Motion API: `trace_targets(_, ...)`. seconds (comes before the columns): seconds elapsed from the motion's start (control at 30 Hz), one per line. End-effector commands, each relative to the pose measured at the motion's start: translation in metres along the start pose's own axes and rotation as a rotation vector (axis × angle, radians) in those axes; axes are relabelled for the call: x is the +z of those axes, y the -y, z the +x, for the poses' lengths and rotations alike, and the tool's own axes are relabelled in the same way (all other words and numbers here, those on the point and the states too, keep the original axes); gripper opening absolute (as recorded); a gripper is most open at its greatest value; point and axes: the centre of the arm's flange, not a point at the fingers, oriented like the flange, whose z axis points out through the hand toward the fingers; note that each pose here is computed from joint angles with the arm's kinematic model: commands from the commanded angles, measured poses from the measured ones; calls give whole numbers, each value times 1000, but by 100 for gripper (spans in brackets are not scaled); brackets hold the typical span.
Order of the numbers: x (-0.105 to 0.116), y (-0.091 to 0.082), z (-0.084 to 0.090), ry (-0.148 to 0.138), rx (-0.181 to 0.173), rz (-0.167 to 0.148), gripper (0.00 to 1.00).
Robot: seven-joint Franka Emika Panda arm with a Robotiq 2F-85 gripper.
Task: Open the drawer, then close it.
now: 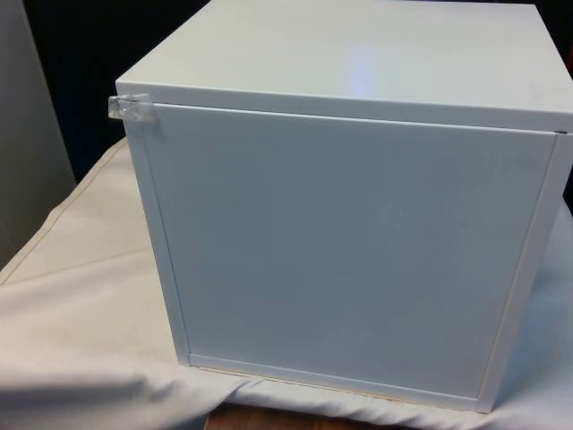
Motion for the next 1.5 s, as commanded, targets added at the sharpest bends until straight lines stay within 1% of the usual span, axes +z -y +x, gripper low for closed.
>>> trace_targets(0.0, 0, 0, -2, -20, 7, -16, 100)
trace_targets(0.07, 1, 1, -6, -32, 9, -25, 100)
trace_targets(0.2, 2, 2, -10, -46, 14, -37, 100)
trace_targets(0.23, 3, 1, -9, -30, 9, -28, 100)
trace_targets(0.27, 1, 2, -11, -51, 15, -39, 100)
trace_targets(0.5, 0, 5, -20, -92, 14, -45, 100)
trace_targets(0.53, 2, 5, -19, -73, 11, -38, 100)
trace_targets(0.57, 0, 5, -22, -96, 14, -45, 100)
trace_targets(0.6, 0, 4, -24, -108, 14, -45, 100)
trace_targets(0.67, -1, 4, -27, -117, 10, -45, 100)
trace_targets(0.77, -3, 5, -32, -126, 1, -42, 100)
trace_targets(0.8, -2, 4, -31, -113, 0, -35, 100)
trace_targets(0.83, -4, 5, -33, -127, -3, -41, 100)
trace_targets(1.03, -7, 7, -39, -126, -42, -39, 100)
trace_targets(1.07, -9, 8, -40, -126, -55, -38, 100)
trace_targets(1.1, -7, 7, -38, -123, -46, -33, 100)
trace_targets(1.13, -9, 9, -40, -127, -62, -38, 100)
trace_targets(1.37, -10, 11, -40, -130, -110, -41, 100)
trace_targets(1.4, -9, 10, -39, -127, -104, -36, 100)
trace_targets(1.43, -10, 12, -39, -130, -125, -43, 100)
trace_targets(1.47, -10, 12, -39, -130, -132, -43, 100)
